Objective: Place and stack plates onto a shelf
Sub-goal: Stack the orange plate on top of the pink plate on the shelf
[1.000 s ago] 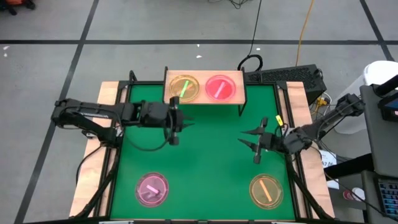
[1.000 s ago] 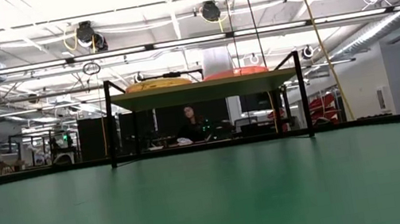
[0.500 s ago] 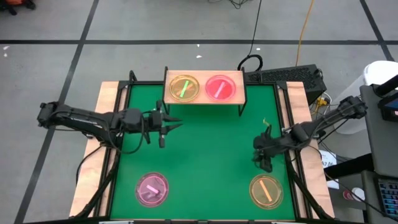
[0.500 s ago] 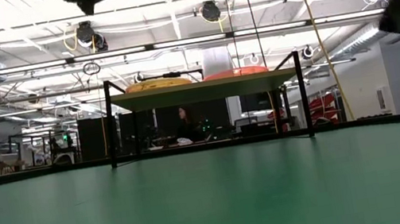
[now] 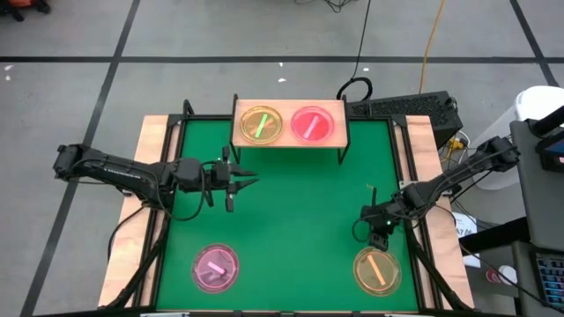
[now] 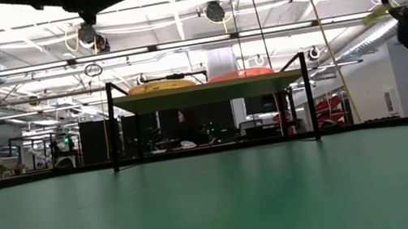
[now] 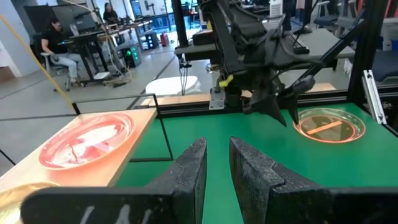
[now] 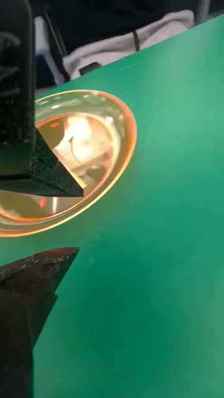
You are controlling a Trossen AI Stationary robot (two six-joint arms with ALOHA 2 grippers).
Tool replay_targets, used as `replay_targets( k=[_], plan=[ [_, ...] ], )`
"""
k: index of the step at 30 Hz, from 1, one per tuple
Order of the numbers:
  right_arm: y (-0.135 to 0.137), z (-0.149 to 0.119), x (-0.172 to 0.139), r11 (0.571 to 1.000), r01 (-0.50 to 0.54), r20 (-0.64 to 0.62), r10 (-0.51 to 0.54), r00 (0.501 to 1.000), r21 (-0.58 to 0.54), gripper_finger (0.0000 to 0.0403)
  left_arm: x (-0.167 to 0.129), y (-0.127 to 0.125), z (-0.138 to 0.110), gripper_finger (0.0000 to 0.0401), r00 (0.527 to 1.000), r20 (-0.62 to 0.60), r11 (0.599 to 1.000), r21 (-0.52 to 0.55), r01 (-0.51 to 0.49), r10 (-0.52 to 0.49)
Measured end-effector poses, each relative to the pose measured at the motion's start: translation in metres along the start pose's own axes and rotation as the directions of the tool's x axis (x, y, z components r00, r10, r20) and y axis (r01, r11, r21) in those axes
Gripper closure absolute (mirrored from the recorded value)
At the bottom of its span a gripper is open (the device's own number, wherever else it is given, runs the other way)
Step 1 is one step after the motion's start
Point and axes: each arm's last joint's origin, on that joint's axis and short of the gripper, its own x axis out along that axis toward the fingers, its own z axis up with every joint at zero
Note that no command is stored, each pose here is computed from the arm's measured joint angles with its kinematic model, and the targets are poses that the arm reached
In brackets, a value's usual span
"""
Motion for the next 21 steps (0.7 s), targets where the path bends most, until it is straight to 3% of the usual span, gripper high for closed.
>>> replay_targets(
  k=[5, 21],
  plan=[
    [-0.01, -0.003, 0.01, 0.998, -0.059, -0.011, 0.059, 0.998, -0.018, 0.028, 0.0, 0.0, 0.0, 0.0325, 1.0, -0.001, 1.0, 0.0, 0.0, 0.0],
    [-0.02, -0.013, 0.023, 0.994, -0.096, -0.044, 0.094, 0.995, -0.05, 0.028, 0.0, 0.0, -0.002, 0.0325, 1.0, -0.016, 1.0, -0.001, 0.004, -0.004]
  ],
)
